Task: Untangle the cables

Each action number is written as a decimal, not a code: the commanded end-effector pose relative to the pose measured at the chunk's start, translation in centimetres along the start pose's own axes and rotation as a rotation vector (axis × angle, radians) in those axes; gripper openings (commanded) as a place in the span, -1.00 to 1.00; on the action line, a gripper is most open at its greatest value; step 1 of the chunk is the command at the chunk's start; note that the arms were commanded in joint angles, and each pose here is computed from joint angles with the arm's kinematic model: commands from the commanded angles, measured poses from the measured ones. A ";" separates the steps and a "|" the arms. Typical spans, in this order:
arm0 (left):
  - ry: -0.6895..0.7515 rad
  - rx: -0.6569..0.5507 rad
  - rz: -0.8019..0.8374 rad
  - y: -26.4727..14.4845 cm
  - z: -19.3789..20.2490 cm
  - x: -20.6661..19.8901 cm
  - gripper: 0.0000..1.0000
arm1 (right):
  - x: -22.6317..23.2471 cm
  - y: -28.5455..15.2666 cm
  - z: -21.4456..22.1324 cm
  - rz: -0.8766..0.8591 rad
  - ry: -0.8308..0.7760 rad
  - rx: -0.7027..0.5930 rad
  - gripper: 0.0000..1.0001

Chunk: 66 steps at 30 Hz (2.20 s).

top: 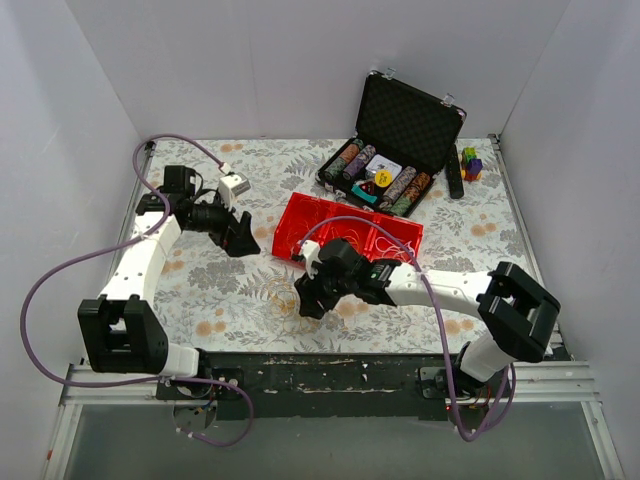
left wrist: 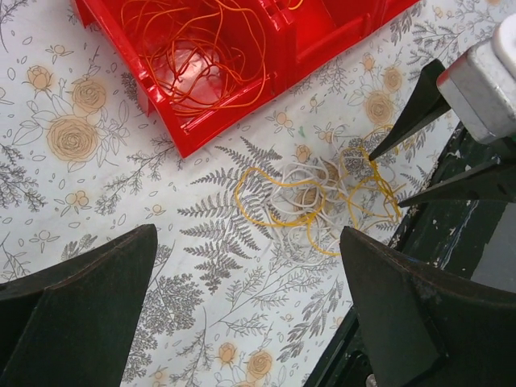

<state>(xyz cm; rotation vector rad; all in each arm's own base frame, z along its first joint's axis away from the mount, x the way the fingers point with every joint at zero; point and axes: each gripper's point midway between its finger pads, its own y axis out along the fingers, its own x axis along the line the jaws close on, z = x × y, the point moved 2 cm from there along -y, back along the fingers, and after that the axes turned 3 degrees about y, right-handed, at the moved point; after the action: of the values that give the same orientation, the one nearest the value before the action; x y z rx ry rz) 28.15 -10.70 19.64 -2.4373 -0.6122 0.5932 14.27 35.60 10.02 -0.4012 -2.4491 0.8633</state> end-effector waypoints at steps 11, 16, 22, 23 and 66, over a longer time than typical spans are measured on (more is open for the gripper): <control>0.112 -0.001 -0.062 -1.0 0.2 0.1 0.89 | -2.6 0.5 -3.5 0.239 0.145 -0.087 -0.97; 0.175 0.010 -0.075 -1.1 0.4 0.3 0.89 | -1.9 -2.8 -6.8 0.261 0.116 -0.217 -0.97; 0.193 0.027 -0.057 -0.5 1.1 0.6 0.87 | -0.1 -8.7 -10.9 0.253 0.055 -0.413 -0.97; 0.202 0.031 -0.056 -0.4 1.1 0.5 0.87 | 0.2 -8.9 -10.6 0.237 0.043 -0.413 -0.97; 0.277 0.173 0.080 3.4 6.0 -4.6 0.83 | 3.5 -8.4 -11.7 0.071 0.062 -0.355 -0.97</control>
<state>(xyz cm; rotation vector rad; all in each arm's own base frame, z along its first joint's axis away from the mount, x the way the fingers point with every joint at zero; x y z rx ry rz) 22.11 -13.43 13.88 -2.3244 -0.3210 0.3623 16.77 37.21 20.77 -0.6022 -2.4769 0.5082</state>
